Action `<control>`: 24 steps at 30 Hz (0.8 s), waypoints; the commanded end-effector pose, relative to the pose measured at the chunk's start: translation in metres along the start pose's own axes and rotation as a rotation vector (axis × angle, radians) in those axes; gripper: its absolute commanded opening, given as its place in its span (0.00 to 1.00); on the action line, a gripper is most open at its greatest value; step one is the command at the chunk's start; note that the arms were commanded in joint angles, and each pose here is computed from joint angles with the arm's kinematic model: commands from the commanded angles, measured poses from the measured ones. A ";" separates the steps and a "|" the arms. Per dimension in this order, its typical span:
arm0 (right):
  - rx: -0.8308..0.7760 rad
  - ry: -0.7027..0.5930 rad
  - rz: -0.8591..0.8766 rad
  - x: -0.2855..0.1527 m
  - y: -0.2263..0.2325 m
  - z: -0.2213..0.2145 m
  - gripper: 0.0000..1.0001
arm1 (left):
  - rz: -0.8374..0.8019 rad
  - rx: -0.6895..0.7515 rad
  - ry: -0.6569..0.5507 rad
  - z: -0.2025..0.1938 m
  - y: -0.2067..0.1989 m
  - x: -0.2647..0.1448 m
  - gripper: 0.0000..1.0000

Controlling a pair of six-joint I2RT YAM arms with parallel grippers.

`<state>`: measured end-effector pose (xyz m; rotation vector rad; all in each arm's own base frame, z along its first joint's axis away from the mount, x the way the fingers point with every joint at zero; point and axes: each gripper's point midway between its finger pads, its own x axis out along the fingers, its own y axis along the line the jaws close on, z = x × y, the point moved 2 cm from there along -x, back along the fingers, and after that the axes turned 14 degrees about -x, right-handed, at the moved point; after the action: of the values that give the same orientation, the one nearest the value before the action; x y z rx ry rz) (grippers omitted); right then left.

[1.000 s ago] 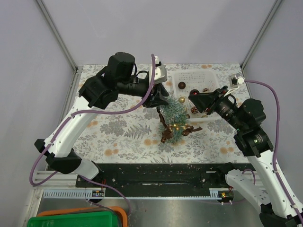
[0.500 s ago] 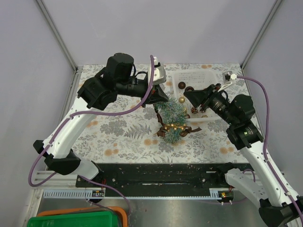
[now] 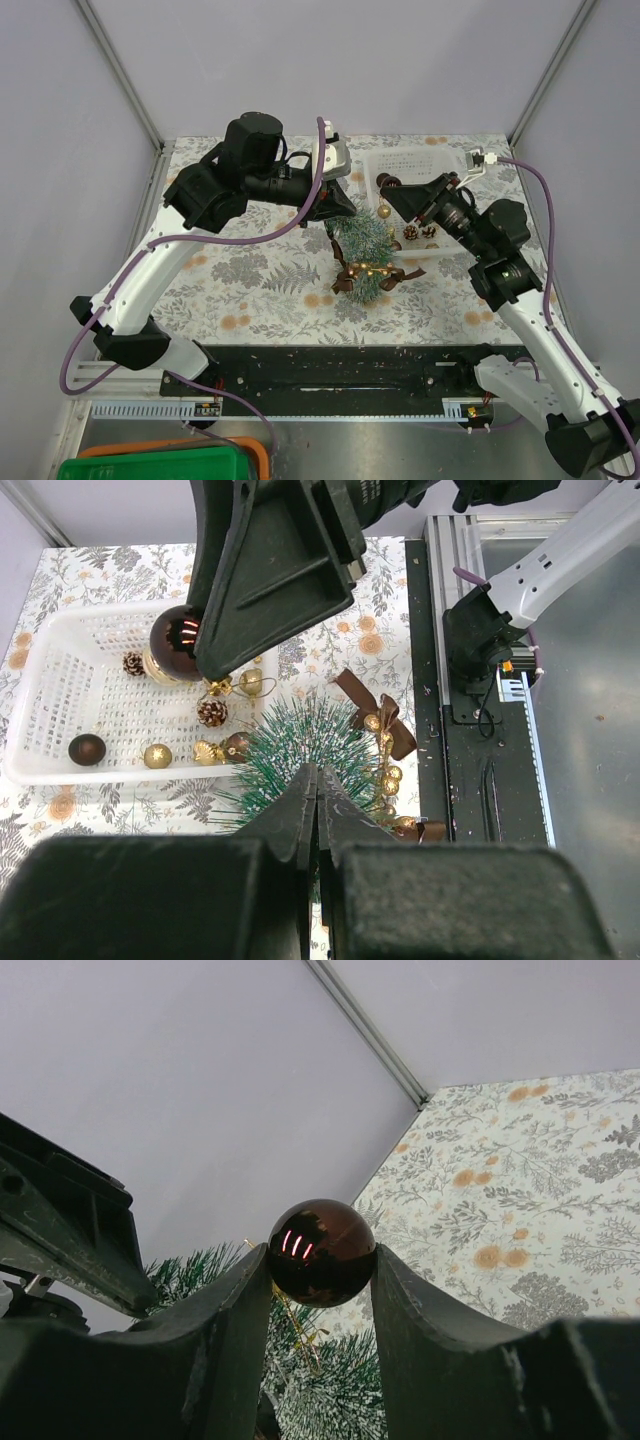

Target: Decorate the small christmas tree

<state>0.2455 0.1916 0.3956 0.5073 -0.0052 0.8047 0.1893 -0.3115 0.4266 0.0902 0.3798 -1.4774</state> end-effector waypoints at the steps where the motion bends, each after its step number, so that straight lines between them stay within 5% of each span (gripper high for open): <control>1: 0.012 -0.048 0.083 0.004 0.016 0.011 0.13 | -0.033 0.043 -0.042 0.014 -0.008 -0.004 0.00; 24: 0.016 0.003 0.039 0.016 0.002 -0.019 0.13 | -0.062 0.050 -0.041 0.016 -0.012 -0.004 0.00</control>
<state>0.2557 0.2149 0.3752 0.5492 0.0450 0.8513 0.1854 -0.3122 0.4277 0.0888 0.3774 -1.5040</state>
